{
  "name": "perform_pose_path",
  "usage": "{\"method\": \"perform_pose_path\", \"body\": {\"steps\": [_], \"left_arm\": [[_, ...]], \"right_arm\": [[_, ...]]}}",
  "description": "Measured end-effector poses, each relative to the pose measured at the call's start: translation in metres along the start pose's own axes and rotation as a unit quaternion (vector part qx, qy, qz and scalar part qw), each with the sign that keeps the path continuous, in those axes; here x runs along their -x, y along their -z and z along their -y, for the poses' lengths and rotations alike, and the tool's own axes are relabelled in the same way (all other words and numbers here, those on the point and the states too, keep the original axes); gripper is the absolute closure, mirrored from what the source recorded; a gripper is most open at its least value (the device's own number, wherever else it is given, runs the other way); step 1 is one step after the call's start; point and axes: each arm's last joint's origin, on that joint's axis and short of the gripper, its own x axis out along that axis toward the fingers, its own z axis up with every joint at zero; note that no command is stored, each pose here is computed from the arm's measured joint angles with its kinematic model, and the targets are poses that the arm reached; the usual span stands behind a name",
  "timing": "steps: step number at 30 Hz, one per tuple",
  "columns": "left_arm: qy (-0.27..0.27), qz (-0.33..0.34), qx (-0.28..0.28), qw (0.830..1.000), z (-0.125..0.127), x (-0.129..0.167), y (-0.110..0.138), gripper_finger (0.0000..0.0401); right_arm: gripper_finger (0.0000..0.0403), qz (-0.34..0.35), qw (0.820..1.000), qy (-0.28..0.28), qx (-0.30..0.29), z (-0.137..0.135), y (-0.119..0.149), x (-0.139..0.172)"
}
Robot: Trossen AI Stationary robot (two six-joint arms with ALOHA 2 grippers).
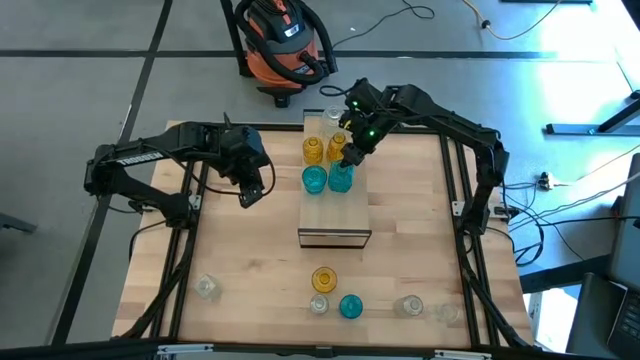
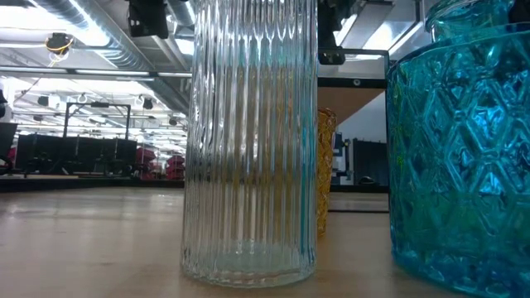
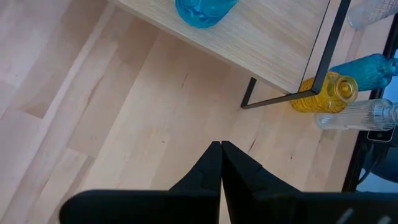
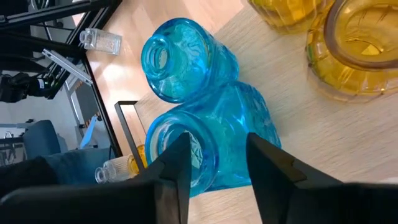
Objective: Sort vases onto shelf
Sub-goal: Put the blue vase on the shelf aligned with the other blue vase, then put the transparent vase on the shelf
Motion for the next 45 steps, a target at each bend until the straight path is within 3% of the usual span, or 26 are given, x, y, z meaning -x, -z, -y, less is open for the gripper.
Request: {"method": "perform_pose_path", "body": {"steps": [9,16,22,26,32,39,45], "left_arm": [[0.0,0.0,0.0,1.0,0.0,0.0,0.0,0.0401],[-0.01,0.003,-0.008,1.0,-0.001,0.0,0.0,0.0401],[-0.013,0.004,-0.014,1.0,-0.001,0.0,0.0,0.0401],[-0.021,0.007,-0.015,1.0,-0.001,0.0,0.0,0.0401],[-0.043,0.017,-0.02,0.999,-0.002,0.0,-0.001,0.0401],[-0.048,0.027,-0.042,0.998,-0.002,0.0,-0.003,0.0401],[-0.048,0.028,-0.049,0.997,-0.002,0.0,-0.004,0.0401]], "right_arm": [[0.0264,0.004,1.0,-0.013,-0.008,-0.003,-0.001,0.005],[0.0263,0.063,0.996,0.053,0.035,-0.023,0.0,0.048],[0.0263,0.06,0.989,0.1,0.094,-0.056,0.03,0.084],[0.0263,0.055,0.983,0.074,0.156,-0.099,0.073,0.089],[0.0263,-0.017,0.969,0.104,0.223,-0.142,0.152,0.055],[0.0263,-0.065,0.954,0.156,0.248,-0.154,0.252,0.01],[0.0261,-0.112,0.961,0.136,0.213,-0.149,0.303,-0.04]]}}
